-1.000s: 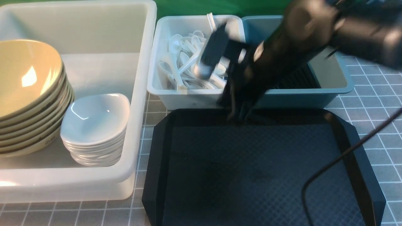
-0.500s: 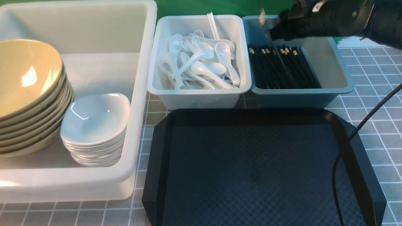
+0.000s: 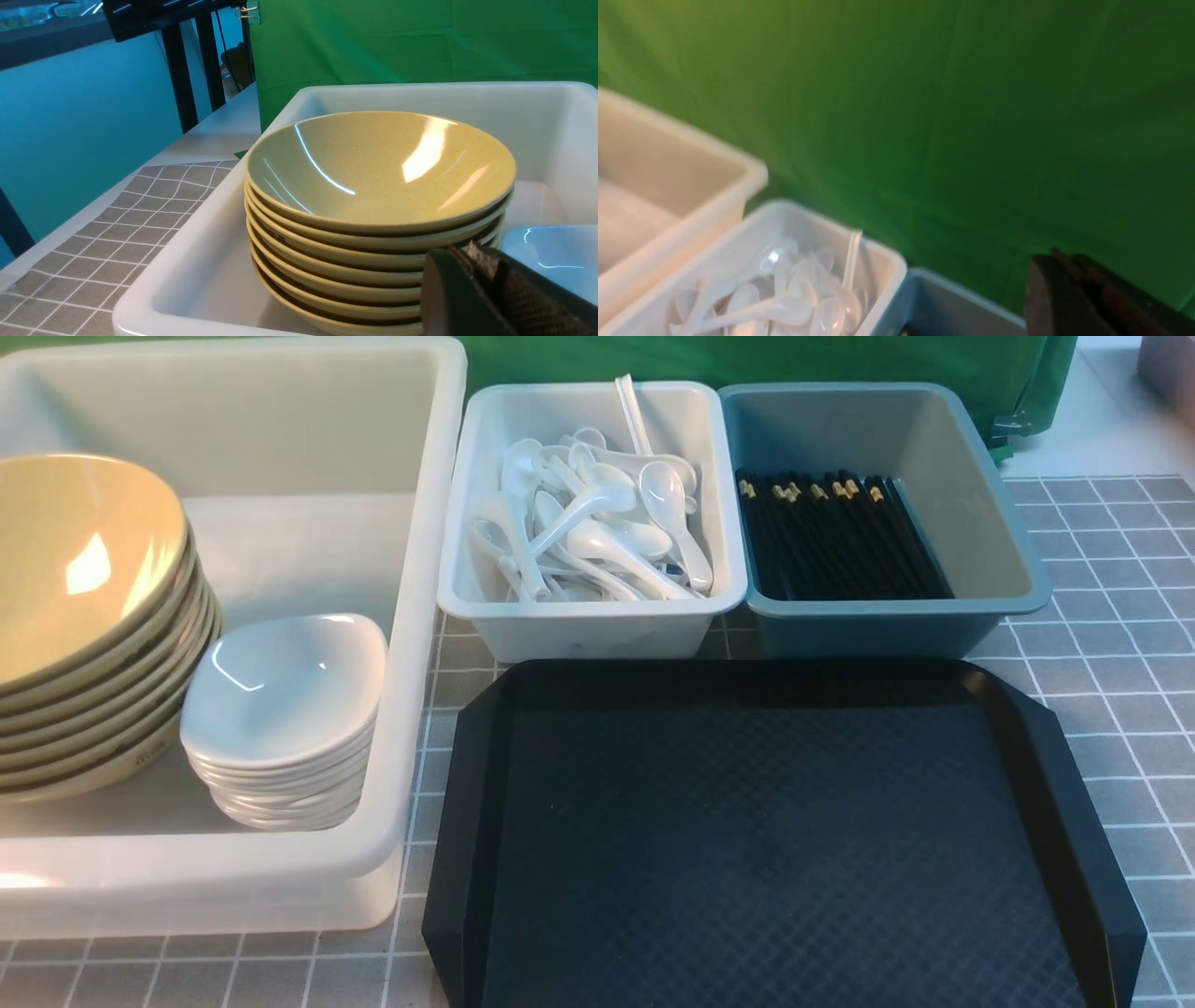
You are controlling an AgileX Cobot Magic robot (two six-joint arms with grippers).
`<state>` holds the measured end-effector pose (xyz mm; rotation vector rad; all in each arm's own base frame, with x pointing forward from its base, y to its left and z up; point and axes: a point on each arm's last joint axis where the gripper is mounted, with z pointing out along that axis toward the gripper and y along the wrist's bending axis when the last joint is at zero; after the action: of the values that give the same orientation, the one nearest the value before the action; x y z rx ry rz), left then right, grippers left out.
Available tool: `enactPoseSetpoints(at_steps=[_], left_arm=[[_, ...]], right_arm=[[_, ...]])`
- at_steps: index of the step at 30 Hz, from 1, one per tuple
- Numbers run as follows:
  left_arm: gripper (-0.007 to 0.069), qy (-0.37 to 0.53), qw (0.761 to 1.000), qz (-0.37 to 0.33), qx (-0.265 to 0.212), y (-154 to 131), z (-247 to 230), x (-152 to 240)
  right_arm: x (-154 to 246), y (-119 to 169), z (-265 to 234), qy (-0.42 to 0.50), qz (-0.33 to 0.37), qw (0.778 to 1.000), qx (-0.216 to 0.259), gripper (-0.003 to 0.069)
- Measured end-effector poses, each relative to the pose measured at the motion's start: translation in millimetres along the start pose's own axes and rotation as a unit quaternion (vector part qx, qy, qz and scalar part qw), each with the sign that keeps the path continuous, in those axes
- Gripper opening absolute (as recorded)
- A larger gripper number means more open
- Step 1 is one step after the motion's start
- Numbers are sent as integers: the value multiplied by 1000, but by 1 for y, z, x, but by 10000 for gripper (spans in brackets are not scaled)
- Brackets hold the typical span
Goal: On grey table put chopsticks spoon bowls plates into blue grey white boxes.
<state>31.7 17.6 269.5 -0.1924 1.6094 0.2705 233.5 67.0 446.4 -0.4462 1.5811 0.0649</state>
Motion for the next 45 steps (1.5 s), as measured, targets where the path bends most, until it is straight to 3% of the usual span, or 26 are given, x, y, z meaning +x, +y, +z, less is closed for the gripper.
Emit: enactPoseSetpoints(at_steps=[9, 15, 21, 26, 31, 37, 45], left_arm=[[-8, 0, 1000, 3, 0, 0, 0, 0], [-8, 0, 1000, 3, 0, 0, 0, 0], [-8, 0, 1000, 2, 0, 0, 0, 0], [-8, 4, 1000, 2, -1, 0, 0, 1], [-8, 4, 1000, 2, -1, 0, 0, 1], [-8, 7, 1000, 2, -2, 0, 0, 1], [-8, 7, 1000, 2, -2, 0, 0, 1]], right_arm=[[144, 34, -66, 79, -29, 996, 4, 33], [211, 53, -90, 159, 53, 986, -7, 34], [235, 57, -102, 162, 55, 985, 3, 34], [253, 50, -132, 30, 91, 990, 101, 34], [246, 46, -157, -45, 95, 983, 147, 35], [256, 51, -170, -12, 88, 981, 170, 37], [278, 57, -172, 107, 132, 974, 153, 41]])
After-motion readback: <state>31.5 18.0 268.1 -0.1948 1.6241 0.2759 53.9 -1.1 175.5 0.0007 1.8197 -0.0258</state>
